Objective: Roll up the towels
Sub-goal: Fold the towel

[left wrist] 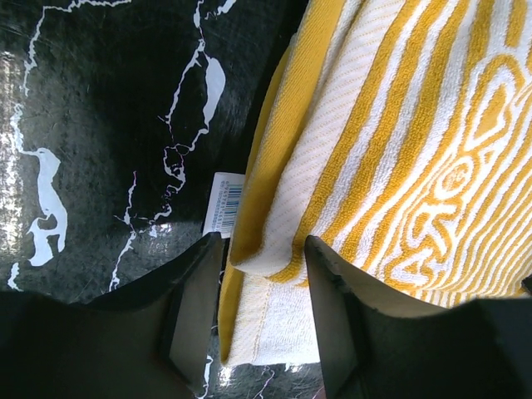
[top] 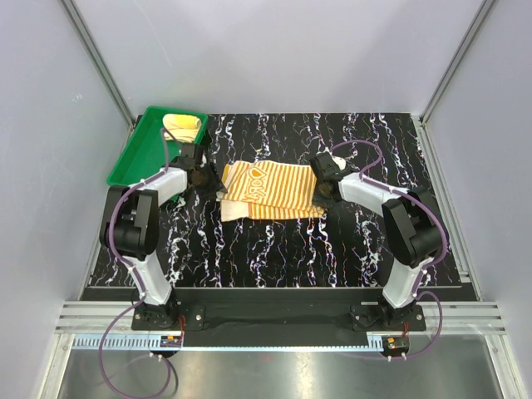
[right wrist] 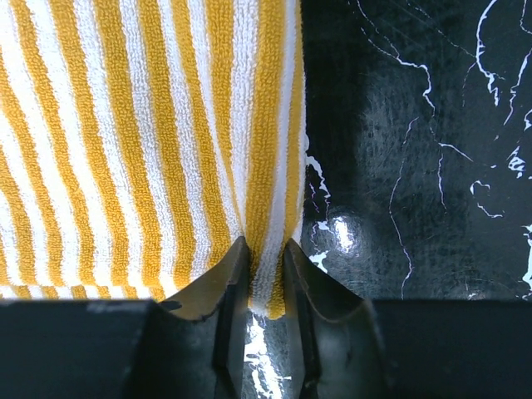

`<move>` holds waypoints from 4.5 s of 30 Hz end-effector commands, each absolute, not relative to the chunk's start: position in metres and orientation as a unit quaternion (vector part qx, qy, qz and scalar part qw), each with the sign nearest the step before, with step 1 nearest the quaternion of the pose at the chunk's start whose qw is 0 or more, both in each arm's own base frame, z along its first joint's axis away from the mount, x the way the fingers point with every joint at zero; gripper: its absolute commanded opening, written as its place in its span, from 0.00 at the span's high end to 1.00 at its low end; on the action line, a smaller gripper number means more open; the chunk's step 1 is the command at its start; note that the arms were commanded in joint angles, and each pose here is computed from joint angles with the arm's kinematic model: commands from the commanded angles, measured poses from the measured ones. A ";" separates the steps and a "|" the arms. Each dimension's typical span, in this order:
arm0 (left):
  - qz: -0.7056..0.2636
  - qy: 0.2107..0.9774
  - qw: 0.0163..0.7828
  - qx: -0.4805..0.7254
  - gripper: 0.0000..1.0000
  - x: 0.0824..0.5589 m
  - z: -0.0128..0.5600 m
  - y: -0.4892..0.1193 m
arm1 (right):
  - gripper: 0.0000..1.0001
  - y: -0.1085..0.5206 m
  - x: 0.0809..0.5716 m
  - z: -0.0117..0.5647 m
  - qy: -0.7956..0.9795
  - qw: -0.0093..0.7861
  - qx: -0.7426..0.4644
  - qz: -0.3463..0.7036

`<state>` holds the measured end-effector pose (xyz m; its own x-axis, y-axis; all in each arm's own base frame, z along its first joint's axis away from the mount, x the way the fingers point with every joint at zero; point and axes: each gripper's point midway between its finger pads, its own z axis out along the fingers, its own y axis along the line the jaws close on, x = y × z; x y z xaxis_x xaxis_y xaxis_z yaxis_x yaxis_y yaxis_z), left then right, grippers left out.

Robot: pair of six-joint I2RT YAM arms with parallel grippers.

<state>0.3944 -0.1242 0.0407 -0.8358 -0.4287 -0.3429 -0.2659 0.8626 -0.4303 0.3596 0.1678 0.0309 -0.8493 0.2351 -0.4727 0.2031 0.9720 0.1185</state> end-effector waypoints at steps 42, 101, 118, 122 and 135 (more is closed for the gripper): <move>-0.150 0.934 0.301 -0.118 0.98 0.330 0.126 -0.156 | 1.00 0.133 0.348 0.055 0.964 0.246 0.100 -0.005; -0.251 0.877 0.386 0.134 0.01 0.300 0.192 -0.280 | 0.36 0.133 0.278 0.044 0.907 0.235 0.276 0.215; -0.357 0.832 0.330 0.268 0.01 0.263 0.162 -0.418 | 0.96 0.125 0.250 0.021 0.912 0.219 0.277 0.208; -0.408 0.814 0.323 0.258 0.01 0.250 0.166 -0.435 | 0.87 0.115 0.238 0.032 0.920 0.220 0.268 0.183; -0.284 0.814 0.399 0.313 0.01 0.196 0.127 -0.452 | 0.24 0.059 0.231 0.108 0.908 0.290 0.296 0.059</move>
<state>0.1840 -0.4568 0.1241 -0.5865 0.2682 -0.7643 0.7384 0.5648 -0.3684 0.2361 0.0893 0.0878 -0.7116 0.5674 -0.4143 0.4299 0.8181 0.3821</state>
